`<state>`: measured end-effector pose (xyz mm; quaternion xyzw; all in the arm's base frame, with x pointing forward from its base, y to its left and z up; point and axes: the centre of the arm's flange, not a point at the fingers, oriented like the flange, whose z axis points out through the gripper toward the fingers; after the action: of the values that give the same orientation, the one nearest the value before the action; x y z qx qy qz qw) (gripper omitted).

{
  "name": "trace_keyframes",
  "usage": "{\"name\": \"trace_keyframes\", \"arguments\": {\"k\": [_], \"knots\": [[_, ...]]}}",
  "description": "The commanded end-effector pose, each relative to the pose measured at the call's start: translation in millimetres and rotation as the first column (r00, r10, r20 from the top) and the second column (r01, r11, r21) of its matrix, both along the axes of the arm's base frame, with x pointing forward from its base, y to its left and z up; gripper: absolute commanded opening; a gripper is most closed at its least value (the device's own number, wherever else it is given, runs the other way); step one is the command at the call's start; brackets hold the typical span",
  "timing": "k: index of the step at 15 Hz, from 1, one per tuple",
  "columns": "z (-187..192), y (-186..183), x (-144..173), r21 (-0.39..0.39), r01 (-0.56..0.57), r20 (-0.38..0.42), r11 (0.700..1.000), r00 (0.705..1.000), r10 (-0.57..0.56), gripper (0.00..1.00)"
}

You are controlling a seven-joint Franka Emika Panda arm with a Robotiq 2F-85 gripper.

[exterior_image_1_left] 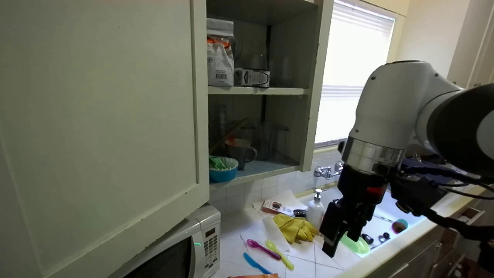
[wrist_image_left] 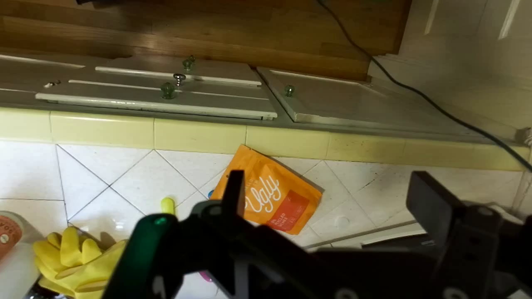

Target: Put the green spoon in the kitchen cabinet

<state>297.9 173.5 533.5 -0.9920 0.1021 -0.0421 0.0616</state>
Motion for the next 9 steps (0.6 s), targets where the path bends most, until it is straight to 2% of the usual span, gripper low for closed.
{"name": "trace_keyframes", "arguments": {"k": [1,9], "knots": [[-41,-48,23,-0.01,0.072,0.002,0.997,0.997,-0.072,1.0],[-127,-144,82,-0.035,0.125,0.066,0.992,0.99,-0.123,1.0]]}}
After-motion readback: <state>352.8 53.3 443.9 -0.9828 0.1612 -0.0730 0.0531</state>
